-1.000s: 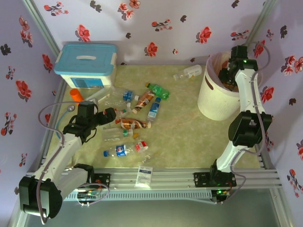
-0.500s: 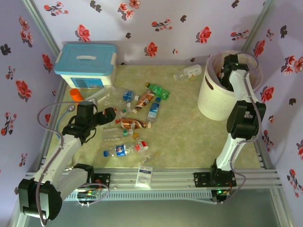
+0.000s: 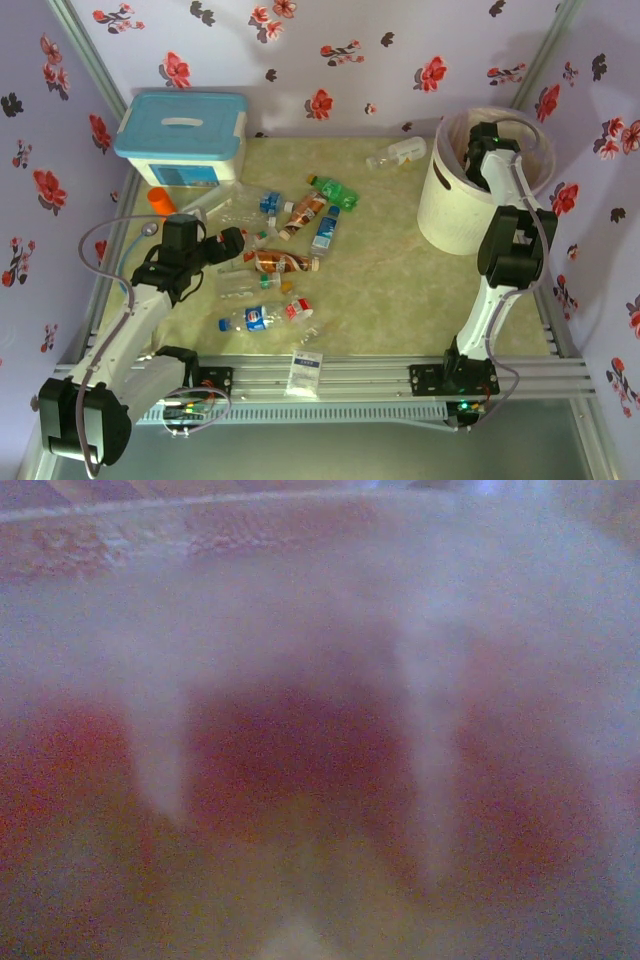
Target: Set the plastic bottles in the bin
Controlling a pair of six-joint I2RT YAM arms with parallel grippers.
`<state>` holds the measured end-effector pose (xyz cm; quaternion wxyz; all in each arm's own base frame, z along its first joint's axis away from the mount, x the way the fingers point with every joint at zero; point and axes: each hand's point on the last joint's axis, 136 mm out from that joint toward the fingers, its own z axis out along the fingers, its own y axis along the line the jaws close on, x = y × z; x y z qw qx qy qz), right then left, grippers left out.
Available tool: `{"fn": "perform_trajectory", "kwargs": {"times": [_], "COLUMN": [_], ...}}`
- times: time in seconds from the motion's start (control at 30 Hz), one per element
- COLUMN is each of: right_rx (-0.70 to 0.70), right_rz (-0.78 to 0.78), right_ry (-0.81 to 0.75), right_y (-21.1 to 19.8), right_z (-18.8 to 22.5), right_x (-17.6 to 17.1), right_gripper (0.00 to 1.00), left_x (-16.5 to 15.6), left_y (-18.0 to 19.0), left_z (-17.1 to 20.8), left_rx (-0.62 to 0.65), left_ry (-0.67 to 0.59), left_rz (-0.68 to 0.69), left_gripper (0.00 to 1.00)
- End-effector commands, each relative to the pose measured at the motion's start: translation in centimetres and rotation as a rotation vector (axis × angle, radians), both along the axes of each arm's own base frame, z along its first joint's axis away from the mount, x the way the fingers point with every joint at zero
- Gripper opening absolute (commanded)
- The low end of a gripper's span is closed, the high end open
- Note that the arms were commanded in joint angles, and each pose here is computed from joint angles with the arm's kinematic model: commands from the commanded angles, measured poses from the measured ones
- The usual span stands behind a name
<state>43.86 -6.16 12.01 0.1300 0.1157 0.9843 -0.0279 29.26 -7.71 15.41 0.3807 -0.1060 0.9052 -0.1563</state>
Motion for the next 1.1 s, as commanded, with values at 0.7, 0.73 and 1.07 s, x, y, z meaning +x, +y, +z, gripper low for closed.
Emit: {"fn": "perform_trajectory", "kwargs": {"times": [0.7, 0.73, 1.07], "right_rx": [-0.213, -0.217, -0.098], "right_rz": [-0.006, -0.005, 0.196], "right_ry": [-0.637, -0.668, -0.851], "right_y": [2.9, 3.2, 12.3], "right_z": [26.0, 26.7, 31.1], "right_x": [-4.2, -4.3, -4.4], "right_gripper": [0.99, 0.99, 0.99], "left_x": [0.5, 0.5, 0.5], "left_y": [-0.9, -0.8, -0.9], "left_z": [-0.3, -0.2, -0.5], "left_rx": [-0.017, -0.016, -0.023], "left_ry": [0.007, 0.004, 0.008], "left_rz": [-0.018, -0.018, -0.014], "left_gripper": [0.99, 0.99, 0.99]}}
